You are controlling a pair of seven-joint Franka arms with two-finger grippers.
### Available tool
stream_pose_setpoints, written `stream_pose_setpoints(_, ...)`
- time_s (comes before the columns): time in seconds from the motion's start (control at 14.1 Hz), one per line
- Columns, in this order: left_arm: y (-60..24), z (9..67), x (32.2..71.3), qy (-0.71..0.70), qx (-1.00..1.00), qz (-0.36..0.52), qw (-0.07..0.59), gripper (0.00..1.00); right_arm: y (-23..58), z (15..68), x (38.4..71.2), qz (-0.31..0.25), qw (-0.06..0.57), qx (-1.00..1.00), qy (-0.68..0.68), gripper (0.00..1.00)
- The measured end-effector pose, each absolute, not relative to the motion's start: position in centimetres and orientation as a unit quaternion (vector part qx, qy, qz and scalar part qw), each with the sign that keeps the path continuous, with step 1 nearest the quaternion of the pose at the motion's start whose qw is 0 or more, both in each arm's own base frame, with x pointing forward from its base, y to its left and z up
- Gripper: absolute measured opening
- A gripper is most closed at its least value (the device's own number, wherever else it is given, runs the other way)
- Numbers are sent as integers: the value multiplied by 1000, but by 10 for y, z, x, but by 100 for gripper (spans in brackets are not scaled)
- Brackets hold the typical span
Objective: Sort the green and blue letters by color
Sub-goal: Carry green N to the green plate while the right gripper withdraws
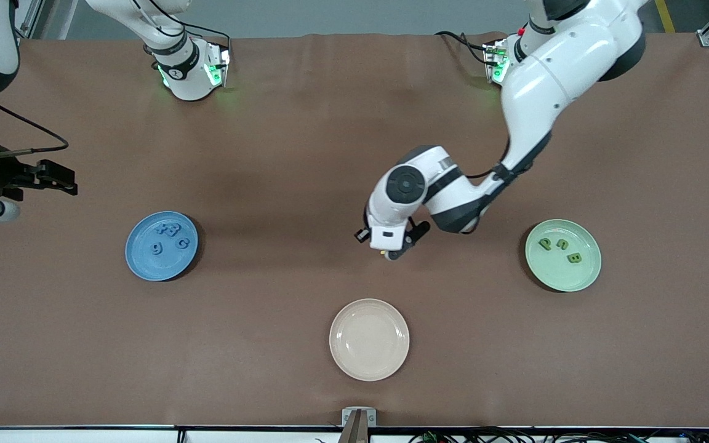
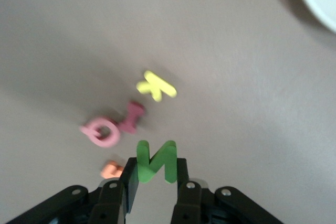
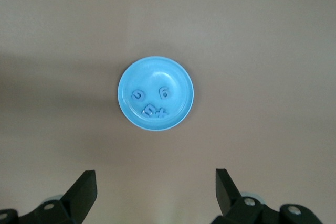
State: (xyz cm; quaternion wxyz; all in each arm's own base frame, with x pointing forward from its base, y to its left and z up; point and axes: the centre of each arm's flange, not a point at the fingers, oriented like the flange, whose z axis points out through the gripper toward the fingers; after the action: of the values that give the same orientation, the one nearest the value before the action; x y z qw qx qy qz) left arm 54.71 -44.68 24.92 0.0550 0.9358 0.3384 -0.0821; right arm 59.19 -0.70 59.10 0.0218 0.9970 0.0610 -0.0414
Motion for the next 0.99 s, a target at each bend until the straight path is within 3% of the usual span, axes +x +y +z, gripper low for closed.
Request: stream_pose_setpoints(0.99, -208, 261, 530, 153, 985, -66, -44, 33, -13, 627, 569, -53, 20, 997, 54, 100)
